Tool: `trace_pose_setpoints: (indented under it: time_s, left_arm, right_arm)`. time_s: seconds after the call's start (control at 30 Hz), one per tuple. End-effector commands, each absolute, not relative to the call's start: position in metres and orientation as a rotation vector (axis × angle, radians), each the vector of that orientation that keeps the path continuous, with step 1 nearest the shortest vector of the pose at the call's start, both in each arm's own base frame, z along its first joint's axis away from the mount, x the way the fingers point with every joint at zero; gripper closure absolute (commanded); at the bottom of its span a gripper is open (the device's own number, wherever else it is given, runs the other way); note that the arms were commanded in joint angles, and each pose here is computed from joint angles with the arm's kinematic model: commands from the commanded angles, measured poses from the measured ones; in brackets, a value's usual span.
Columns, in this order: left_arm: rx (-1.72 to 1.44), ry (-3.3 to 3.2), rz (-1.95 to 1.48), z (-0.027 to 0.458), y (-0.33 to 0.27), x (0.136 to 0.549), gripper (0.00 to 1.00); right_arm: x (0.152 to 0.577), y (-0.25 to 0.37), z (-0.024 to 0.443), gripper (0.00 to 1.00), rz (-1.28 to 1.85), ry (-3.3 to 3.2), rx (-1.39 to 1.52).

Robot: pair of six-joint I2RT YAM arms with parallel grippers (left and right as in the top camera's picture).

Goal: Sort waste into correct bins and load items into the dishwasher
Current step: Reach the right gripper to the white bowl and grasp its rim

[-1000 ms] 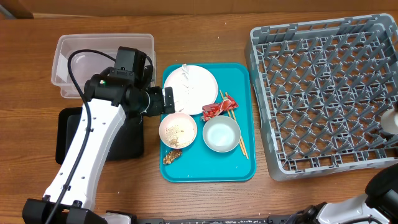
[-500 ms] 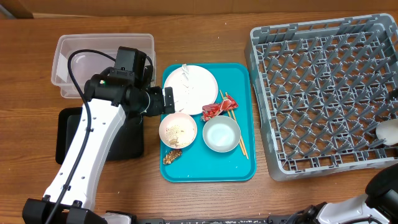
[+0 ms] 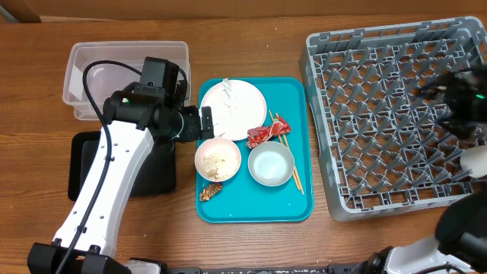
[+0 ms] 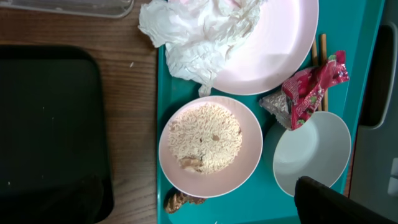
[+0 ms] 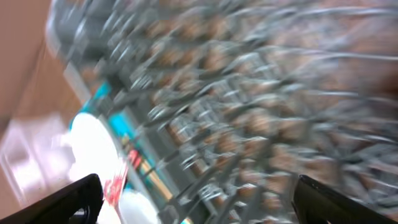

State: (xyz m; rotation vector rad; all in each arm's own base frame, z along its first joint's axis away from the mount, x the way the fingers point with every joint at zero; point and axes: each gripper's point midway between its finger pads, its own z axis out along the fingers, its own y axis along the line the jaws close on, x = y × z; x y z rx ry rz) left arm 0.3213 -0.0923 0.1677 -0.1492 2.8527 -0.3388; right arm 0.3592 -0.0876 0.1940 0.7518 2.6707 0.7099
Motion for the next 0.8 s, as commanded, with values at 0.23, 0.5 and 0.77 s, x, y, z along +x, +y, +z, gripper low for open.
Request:
trace_pose_setpoints:
  time_s: [0.23,0.5,0.77]
  left_arm:
    - [-0.119,2.828,-0.320,0.174,-0.089,0.325,0.00]
    - [-0.118,2.820,-0.322,0.174,-0.089,0.327,0.00]
    - [-0.118,2.819,-0.322,0.175,-0.089,0.327,0.00]
  right_arm:
    - [0.326,0.078,0.221,0.01,0.691,2.873,-0.052]
    - [0.290,0.139,0.173,0.01,0.397,3.045,-0.250]
    - [0.270,0.167,0.114,0.11,0.391,3.092,-0.272]
